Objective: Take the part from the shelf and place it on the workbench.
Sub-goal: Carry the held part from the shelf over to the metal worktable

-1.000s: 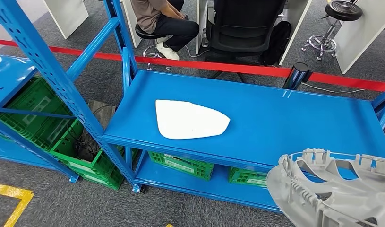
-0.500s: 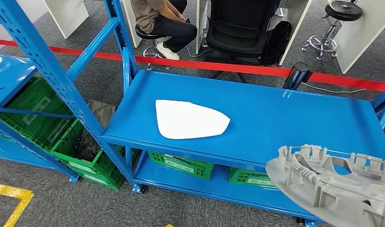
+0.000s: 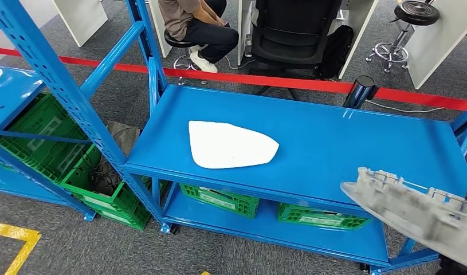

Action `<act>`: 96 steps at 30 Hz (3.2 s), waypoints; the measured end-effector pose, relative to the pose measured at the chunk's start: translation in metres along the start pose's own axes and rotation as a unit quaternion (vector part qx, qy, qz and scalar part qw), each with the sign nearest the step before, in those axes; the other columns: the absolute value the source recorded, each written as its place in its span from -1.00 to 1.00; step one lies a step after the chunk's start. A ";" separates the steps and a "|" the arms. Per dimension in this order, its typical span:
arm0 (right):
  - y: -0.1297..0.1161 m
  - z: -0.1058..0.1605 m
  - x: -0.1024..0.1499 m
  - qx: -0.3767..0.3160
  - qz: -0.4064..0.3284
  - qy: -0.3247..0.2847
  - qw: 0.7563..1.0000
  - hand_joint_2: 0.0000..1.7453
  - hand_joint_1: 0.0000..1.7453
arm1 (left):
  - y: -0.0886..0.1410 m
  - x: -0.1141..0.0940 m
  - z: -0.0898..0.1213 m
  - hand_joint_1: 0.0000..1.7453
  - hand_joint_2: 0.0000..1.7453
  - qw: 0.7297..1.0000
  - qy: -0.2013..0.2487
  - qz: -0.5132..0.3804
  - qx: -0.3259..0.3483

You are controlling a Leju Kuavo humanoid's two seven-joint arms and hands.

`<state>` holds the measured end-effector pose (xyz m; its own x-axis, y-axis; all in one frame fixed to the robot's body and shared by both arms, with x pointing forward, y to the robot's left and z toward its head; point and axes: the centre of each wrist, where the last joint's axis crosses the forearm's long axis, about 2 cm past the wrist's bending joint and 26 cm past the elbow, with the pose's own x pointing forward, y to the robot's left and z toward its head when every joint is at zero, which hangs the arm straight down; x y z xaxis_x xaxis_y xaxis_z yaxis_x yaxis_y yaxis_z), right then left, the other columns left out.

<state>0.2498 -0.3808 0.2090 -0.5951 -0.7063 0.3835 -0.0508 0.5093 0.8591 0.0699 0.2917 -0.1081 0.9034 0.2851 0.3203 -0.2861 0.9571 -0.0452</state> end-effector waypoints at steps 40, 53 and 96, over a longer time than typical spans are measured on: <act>0.121 0.019 -0.021 0.342 0.600 0.051 0.721 1.00 1.00 | 0.000 0.001 0.000 -1.00 -1.00 1.000 -0.013 -0.014 -0.006; 0.131 0.001 -0.018 0.431 0.335 0.224 0.807 1.00 1.00 | 0.008 0.003 0.000 -1.00 -1.00 0.999 -0.015 -0.043 -0.019; 0.130 -0.031 0.006 0.346 0.663 0.109 0.655 1.00 1.00 | 0.010 0.004 -0.001 -1.00 -1.00 0.999 -0.017 -0.038 -0.004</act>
<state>0.2644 -0.3344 0.3332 -0.3594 0.5678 0.7406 -0.0006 0.7935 -0.6086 0.0707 0.3019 -0.1079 0.9109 0.2089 0.3558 -0.2139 0.9765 -0.0258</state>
